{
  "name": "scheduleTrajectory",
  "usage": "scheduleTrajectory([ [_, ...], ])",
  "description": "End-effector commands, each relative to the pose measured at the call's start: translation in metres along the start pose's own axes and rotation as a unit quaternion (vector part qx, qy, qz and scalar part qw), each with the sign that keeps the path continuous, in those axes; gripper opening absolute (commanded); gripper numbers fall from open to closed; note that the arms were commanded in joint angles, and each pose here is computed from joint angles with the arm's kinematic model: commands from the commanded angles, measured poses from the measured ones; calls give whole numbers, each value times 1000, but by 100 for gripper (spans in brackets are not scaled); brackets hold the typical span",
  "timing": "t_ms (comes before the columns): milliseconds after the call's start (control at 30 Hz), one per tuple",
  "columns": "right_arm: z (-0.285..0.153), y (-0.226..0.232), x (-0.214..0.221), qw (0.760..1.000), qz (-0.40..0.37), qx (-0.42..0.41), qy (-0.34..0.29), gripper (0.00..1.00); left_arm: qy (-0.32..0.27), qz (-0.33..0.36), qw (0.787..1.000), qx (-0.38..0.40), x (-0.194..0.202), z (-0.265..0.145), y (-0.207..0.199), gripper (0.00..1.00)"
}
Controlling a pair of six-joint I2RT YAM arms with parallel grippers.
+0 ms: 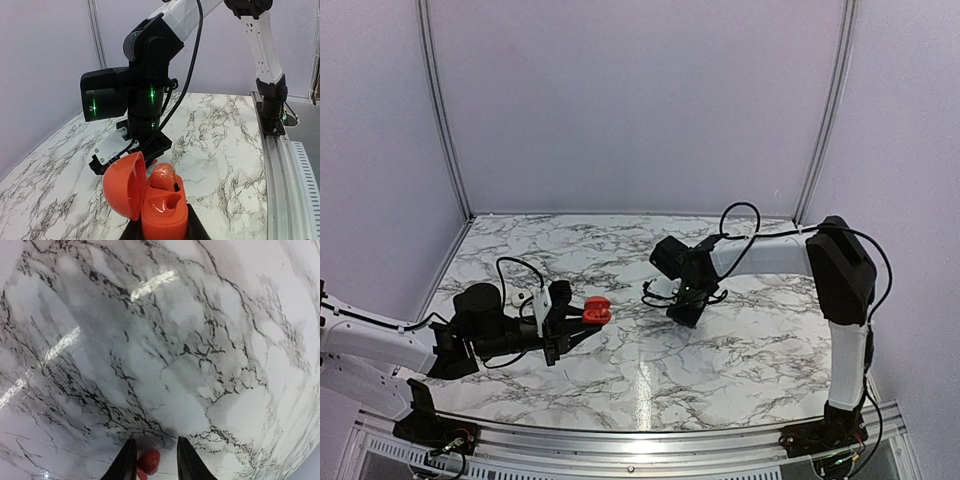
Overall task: Insert the wireless bluetooth earbuds into the charging case
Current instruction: Pick up the left earbud from the center of the board.
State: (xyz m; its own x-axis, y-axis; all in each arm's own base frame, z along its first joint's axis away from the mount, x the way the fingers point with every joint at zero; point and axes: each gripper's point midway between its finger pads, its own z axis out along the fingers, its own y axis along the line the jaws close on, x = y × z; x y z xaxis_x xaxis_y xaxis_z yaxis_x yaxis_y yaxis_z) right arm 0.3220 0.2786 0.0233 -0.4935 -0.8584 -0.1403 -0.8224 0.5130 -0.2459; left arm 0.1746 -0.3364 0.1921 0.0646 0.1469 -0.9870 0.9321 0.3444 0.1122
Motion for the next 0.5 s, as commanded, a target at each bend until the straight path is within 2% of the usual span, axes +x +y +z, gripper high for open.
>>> scheduleTrajectory([
  [0,20,-10,6,1000,20,7,19,29,-21,9,1000,-6,-10,-2,3,0],
  [133,15,-12,5,999,31,-4,13,29,-21,8,1000,-7,-10,-2,3,0],
  [267,7,-5,3,999,39,-30,8,33,-20,8,1000,-7,-10,-2,3,0],
  [467,7,-2,10,997,51,-43,25,34,-21,9,1000,-7,-10,-2,3,0],
])
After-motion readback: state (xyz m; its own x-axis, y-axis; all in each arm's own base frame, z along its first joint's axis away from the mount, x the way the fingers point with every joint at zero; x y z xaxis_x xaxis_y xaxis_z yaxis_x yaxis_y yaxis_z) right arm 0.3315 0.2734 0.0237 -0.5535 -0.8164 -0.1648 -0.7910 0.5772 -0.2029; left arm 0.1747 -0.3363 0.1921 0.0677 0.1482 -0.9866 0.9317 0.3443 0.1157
